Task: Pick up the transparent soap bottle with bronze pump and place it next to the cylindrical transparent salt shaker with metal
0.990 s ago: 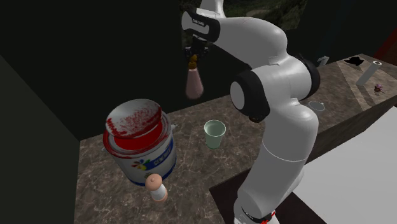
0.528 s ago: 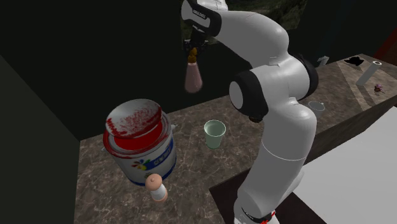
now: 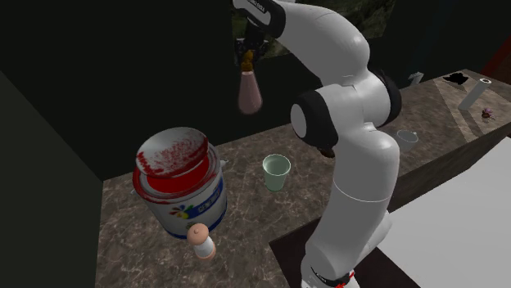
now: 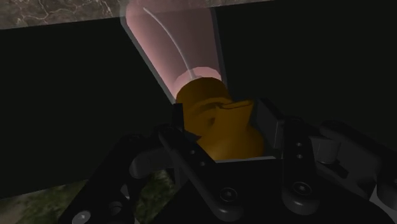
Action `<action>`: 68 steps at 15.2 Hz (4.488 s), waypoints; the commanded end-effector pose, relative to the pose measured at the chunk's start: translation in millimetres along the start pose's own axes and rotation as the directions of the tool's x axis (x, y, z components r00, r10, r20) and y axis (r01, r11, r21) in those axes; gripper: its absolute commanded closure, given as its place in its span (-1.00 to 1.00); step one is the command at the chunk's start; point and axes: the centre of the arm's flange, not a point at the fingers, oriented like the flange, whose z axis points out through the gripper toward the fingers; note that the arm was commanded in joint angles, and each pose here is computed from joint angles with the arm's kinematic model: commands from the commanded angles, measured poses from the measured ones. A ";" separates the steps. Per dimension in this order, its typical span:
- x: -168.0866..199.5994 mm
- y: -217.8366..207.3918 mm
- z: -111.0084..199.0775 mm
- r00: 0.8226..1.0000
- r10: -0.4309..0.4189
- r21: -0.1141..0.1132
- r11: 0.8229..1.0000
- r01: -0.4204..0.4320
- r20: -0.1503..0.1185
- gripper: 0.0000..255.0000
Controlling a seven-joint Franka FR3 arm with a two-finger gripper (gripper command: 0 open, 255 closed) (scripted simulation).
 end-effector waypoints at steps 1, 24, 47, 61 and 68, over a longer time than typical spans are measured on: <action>2.7 -1.7 -9.9 1.000 0.000 0.000 1.000 0.000 0.000 1.00; -229.7 -132.9 -125.8 1.000 0.000 0.000 1.000 0.000 0.000 1.00; -407.4 -219.4 -172.1 1.000 0.000 0.000 1.000 0.000 0.000 1.00; -429.8 -205.8 -103.0 1.000 0.000 0.000 1.000 0.000 0.000 1.00; -441.0 -199.0 -68.5 1.000 0.000 0.000 1.000 0.000 0.000 1.00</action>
